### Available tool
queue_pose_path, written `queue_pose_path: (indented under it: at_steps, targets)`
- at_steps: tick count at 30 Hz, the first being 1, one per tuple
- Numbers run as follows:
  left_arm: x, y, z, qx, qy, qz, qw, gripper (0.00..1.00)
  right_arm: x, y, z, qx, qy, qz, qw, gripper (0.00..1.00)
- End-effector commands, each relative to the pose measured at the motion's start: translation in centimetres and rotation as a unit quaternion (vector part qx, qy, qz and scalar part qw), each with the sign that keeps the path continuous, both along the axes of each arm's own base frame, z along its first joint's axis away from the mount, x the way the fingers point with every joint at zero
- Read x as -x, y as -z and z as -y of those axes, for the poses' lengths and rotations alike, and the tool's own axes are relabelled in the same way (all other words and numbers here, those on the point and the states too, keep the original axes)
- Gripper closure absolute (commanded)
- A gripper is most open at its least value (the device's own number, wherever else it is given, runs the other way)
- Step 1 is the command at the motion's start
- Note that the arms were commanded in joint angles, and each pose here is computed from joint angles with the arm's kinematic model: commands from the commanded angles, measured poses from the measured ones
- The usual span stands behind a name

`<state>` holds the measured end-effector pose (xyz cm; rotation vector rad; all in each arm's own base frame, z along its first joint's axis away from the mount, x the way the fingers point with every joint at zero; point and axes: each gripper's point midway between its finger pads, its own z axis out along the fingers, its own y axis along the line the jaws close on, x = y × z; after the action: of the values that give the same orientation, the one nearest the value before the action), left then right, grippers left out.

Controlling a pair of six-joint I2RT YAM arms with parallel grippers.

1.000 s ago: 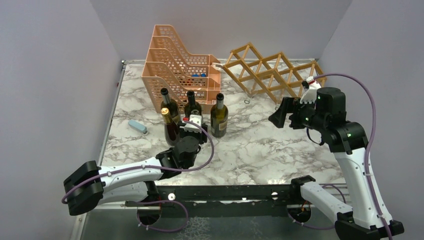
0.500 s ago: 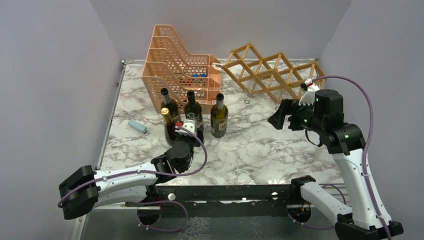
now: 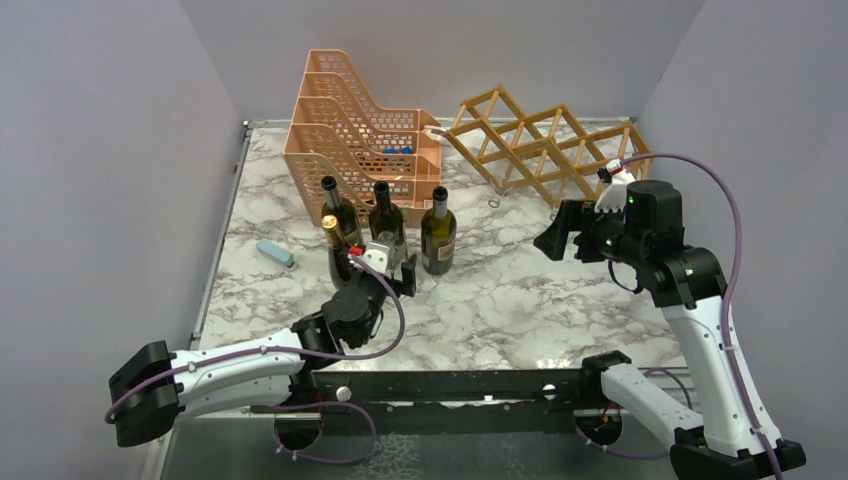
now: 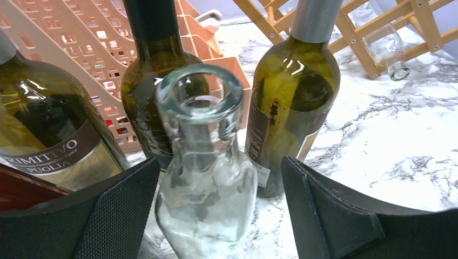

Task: Take the wine bottle off the wine rack

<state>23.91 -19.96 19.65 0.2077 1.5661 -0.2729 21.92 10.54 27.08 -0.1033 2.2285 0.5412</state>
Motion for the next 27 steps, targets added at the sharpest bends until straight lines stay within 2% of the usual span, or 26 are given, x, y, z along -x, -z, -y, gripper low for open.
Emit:
queue_pose_path:
  at_steps: [1,9,16,27]
  targets:
    - [0.5,-1.9,1.0,0.002,0.032,0.005,0.999,0.10,-0.2,-0.5,-0.4,-0.008,-0.008,0.015,1.000,0.00]
    - [1.1,-4.4,1.3,0.005,0.052,-0.011,0.999,0.01,-0.2,-0.1,-0.7,-0.013,-0.013,0.010,1.000,0.00]
    - [2.2,-7.1,1.8,0.000,0.098,-0.007,0.995,0.01,-0.3,0.0,-0.9,-0.016,-0.018,0.008,1.000,0.00]
    - [3.2,-13.5,2.8,-0.036,0.158,0.036,0.986,0.01,-0.2,0.3,-1.2,-0.021,-0.025,0.003,0.999,0.00]
